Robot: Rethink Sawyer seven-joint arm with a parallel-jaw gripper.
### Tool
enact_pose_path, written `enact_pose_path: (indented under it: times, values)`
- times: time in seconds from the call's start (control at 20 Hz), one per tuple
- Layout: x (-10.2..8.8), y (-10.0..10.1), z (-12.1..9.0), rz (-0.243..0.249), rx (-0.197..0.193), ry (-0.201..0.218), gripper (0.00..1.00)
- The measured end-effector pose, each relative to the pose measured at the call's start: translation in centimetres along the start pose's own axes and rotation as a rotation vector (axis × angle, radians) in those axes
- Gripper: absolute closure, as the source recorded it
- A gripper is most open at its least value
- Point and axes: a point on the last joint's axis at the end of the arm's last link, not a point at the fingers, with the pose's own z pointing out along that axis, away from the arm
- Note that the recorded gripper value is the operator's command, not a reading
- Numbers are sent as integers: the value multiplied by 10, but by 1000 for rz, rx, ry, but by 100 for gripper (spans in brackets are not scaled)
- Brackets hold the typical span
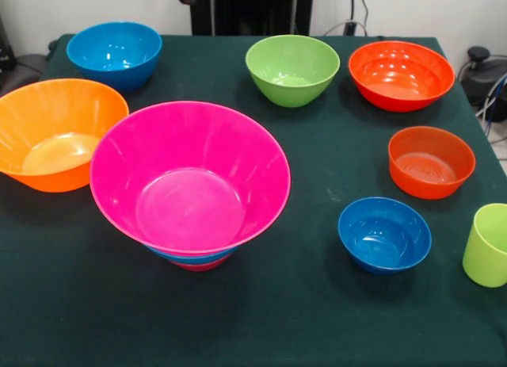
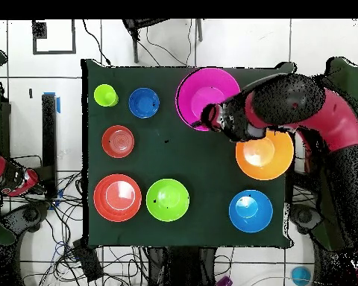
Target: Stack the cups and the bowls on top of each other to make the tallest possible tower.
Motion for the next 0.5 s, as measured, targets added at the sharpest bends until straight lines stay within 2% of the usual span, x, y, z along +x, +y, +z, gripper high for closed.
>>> enact_pose_path:
  times: [0.25,0.5]
  values:
    - [-10,28,29,-33,9,-59,0]
    - [-13,48,49,-55,26,-88,0]
